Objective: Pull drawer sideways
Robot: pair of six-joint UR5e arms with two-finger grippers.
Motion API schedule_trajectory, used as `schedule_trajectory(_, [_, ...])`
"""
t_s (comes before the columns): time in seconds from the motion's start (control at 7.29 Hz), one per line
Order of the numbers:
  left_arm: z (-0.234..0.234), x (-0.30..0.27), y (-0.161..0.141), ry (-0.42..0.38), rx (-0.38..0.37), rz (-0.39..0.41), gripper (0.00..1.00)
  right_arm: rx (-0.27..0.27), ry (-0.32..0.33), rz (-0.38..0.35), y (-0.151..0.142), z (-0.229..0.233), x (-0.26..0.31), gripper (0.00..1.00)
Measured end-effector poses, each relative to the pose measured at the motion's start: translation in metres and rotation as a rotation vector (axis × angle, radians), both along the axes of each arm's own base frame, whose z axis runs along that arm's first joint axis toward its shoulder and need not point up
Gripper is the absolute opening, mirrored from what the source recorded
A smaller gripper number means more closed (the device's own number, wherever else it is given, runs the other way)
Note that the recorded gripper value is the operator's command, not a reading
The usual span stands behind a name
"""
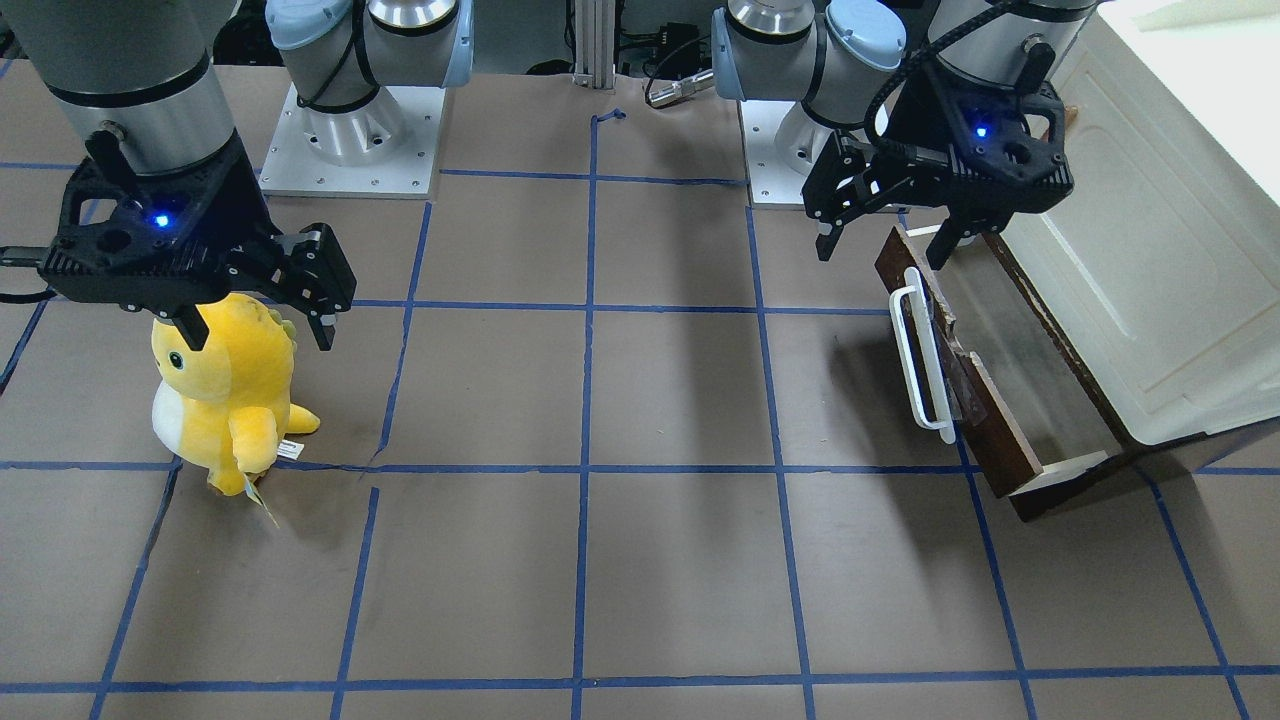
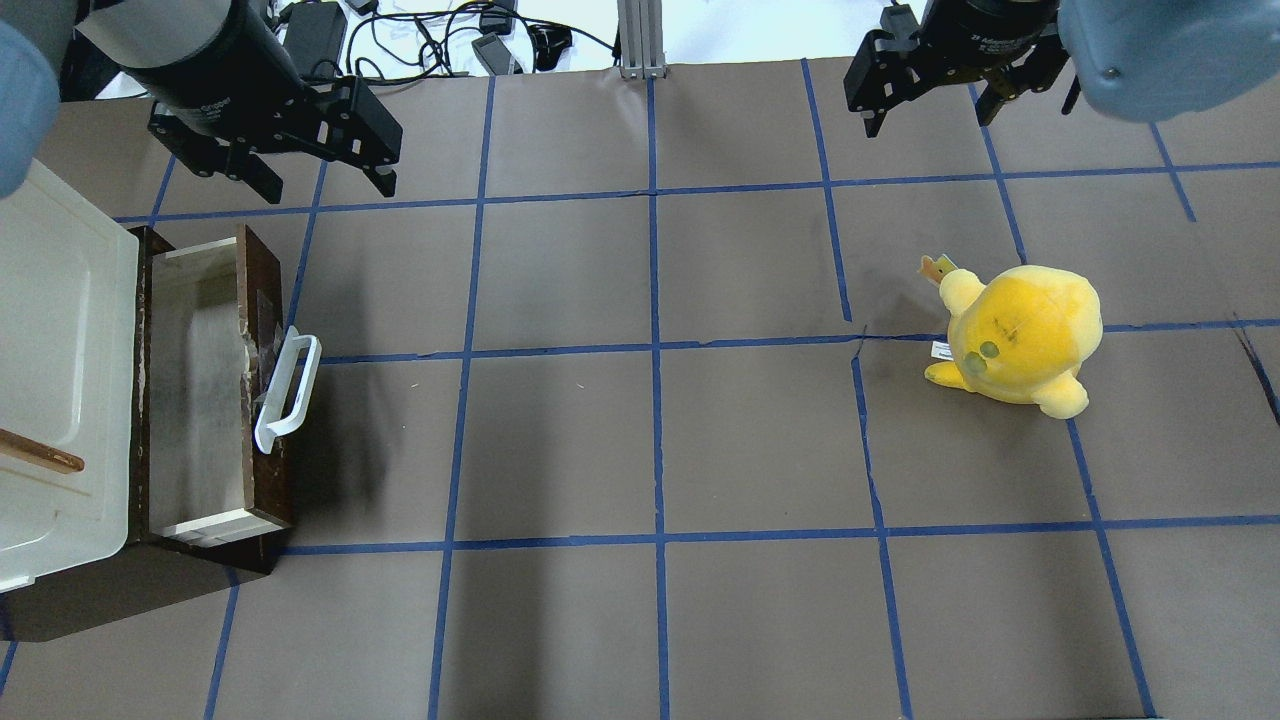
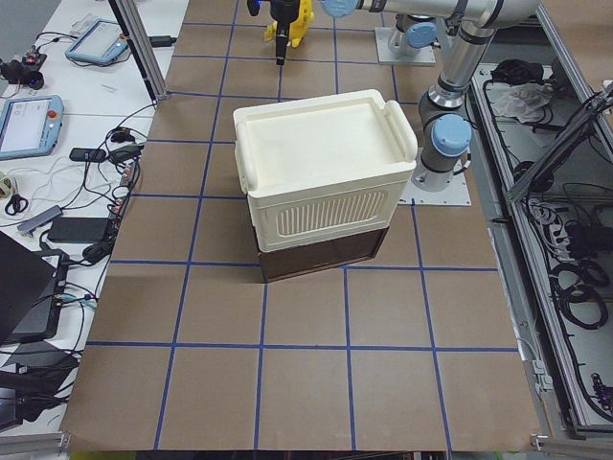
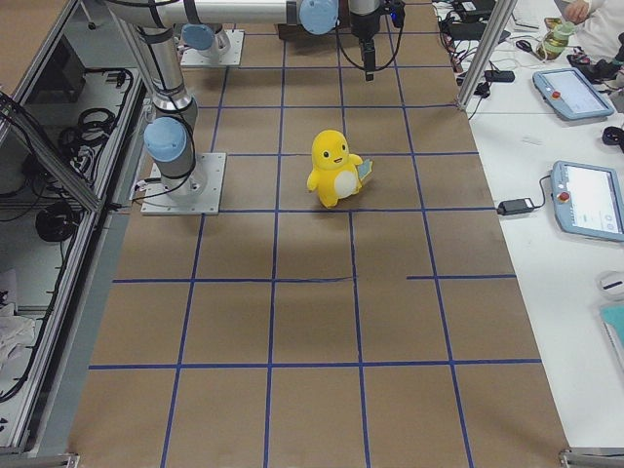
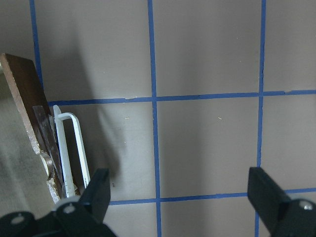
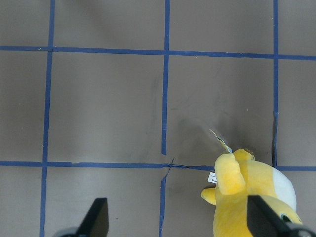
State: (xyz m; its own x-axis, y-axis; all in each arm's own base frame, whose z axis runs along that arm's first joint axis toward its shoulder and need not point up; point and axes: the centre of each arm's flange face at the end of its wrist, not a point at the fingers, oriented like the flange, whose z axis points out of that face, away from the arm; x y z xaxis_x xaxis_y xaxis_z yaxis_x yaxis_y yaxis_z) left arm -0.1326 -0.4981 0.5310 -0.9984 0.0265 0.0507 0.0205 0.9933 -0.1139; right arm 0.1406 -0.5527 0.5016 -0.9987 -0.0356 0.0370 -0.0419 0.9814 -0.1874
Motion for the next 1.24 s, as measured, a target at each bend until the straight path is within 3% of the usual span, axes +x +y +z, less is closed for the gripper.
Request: schedule_trajectory(1.24, [0.0022,-0.0003,0.0034,0.002,-0.005,0.0,1.0,0.0,0.0,0.0,0.0,0.0,0.0,1.0])
